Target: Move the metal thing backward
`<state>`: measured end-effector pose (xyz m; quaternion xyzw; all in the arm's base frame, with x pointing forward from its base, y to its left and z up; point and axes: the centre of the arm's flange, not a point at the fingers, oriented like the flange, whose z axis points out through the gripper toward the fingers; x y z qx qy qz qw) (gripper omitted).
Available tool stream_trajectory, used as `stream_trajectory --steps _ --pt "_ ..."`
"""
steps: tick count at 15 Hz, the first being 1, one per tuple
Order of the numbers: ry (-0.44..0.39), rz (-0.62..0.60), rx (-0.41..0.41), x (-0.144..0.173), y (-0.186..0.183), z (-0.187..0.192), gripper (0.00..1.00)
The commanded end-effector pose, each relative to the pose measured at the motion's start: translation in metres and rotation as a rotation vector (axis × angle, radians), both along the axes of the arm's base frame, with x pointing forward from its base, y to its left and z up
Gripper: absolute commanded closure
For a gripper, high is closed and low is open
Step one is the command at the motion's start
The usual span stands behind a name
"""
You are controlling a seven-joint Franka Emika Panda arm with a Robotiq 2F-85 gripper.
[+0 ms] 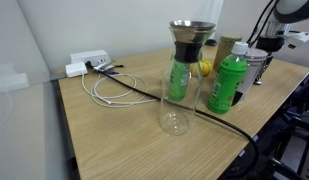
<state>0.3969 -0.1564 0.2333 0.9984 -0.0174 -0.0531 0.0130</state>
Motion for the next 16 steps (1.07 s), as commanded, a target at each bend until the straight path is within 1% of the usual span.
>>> stream_trajectory --steps 1,4,6,8,11,13,16 --pt "-0.002 -0.002 -0.023 0.0 -0.003 -0.002 0.99" --pt "0.002 0.01 -0.047 0.003 -0.008 0.005 0.99" --pt "-0.017 0.001 -0.053 0.008 -0.016 0.014 0.99" --pt "-0.056 -0.038 -0.045 0.014 -0.03 0.026 0.99" --pt "-0.089 -0.124 -0.034 0.019 -0.057 0.036 0.99" --pt "-0.103 -0.175 -0.037 0.022 -0.074 0.038 0.99" --pt "-0.121 -0.211 -0.052 0.03 -0.088 0.038 0.99"
